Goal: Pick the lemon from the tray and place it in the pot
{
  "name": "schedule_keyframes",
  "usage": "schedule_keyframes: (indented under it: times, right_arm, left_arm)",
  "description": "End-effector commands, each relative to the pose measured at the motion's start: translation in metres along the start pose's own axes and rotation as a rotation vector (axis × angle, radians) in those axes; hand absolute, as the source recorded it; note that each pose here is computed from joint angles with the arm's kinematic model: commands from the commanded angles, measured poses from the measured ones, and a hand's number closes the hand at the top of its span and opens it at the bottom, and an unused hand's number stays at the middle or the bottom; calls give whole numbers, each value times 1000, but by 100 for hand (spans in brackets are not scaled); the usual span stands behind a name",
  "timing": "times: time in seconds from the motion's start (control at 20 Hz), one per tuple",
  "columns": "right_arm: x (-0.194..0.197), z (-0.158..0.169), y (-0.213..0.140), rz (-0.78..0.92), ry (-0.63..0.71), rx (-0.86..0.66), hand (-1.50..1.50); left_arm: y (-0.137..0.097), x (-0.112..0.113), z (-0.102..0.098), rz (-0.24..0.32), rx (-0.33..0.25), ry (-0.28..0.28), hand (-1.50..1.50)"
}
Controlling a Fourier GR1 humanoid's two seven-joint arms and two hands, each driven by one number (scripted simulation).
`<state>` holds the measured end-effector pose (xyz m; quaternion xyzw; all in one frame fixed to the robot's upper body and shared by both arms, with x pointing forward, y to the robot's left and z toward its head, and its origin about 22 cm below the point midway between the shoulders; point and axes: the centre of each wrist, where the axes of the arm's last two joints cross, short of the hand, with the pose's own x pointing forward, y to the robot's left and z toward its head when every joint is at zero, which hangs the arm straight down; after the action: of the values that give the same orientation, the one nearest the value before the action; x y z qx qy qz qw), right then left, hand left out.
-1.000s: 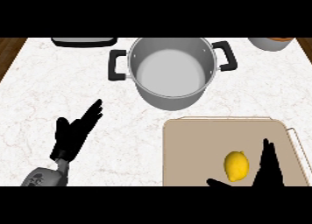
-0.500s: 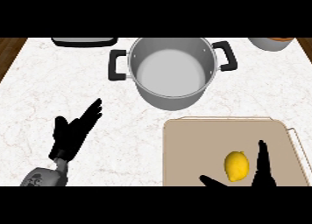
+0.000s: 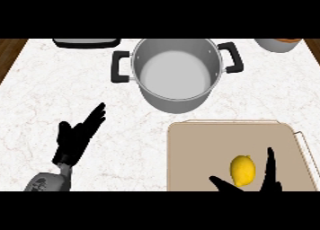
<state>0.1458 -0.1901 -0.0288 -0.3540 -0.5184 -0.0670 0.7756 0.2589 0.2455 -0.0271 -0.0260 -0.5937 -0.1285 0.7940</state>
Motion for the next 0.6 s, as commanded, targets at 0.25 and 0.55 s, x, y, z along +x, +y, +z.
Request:
schedule_keyframes:
  times: [0.25, 0.55]
  right_arm:
    - [-48, -12, 27, 71, -63, 49, 150]
    - [-37, -7, 18, -64, -108, 18, 150]
  left_arm:
    - [6, 7, 3, 7, 5, 1, 0]
    - [-13, 9, -4, -3, 1, -12, 0]
